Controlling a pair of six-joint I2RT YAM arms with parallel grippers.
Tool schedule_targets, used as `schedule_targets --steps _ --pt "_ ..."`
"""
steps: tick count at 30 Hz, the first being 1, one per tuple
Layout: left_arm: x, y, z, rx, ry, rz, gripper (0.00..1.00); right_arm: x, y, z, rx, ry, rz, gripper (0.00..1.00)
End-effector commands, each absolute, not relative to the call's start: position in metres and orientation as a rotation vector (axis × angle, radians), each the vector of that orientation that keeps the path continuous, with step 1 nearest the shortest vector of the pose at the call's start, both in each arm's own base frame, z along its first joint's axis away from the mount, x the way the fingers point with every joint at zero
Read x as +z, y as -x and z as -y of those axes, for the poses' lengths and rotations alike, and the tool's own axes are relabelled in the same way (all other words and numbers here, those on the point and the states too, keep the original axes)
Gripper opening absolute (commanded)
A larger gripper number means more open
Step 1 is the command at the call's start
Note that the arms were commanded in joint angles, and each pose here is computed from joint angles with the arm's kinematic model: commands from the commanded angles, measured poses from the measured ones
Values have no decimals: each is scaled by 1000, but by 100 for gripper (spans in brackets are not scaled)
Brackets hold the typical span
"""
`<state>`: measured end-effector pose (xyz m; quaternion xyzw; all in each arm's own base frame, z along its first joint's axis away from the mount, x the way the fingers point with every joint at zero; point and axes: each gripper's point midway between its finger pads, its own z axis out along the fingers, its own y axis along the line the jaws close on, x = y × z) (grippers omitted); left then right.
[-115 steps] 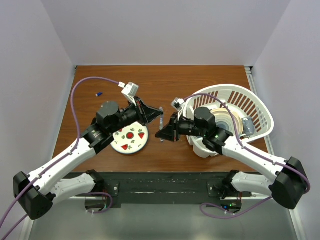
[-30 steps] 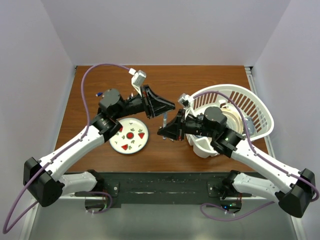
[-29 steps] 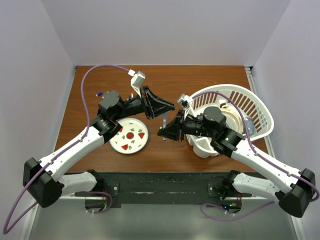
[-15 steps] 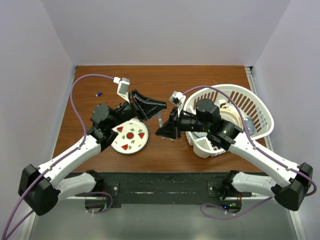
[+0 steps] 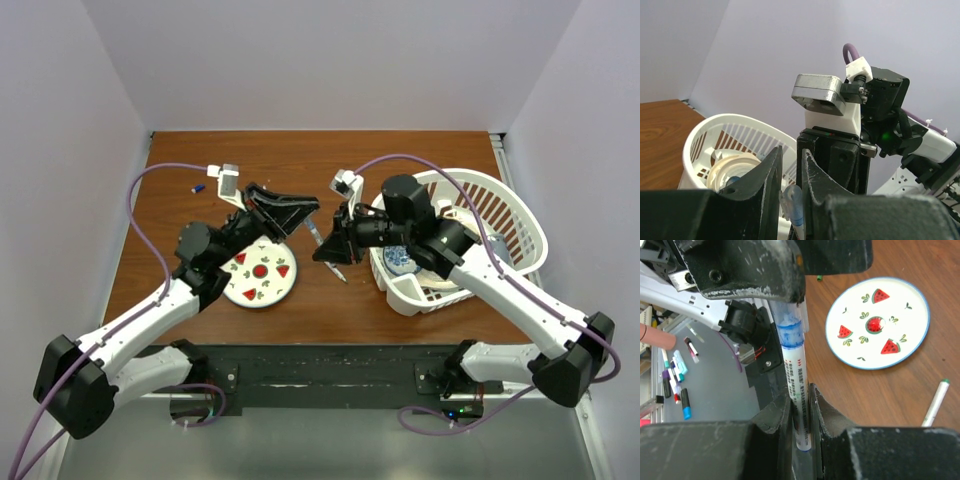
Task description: Insert the pens into the pen caps
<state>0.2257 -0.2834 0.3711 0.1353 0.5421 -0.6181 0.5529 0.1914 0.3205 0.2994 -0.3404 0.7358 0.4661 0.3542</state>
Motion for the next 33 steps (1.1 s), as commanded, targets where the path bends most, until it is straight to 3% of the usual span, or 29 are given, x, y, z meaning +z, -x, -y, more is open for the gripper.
schedule_targets --steps 1,8,14,23,33 --pt "277 -141 310 -1745 -683 -1614 0 514 -281 -289 998 525 -1228 0" --pt "286 -128 317 -1833 -697 -1567 0 506 -301 -302 973 555 -1249 0" --pt "261 -130 322 -1798 -698 -1674 0 507 -320 -294 919 521 -1247 0" --pt "250 -119 326 -1851 -710 -1703 0 554 -324 -290 922 529 -1129 0" --pt "273 -133 326 -1809 -657 -1645 0 505 -330 -314 962 668 -1239 0"
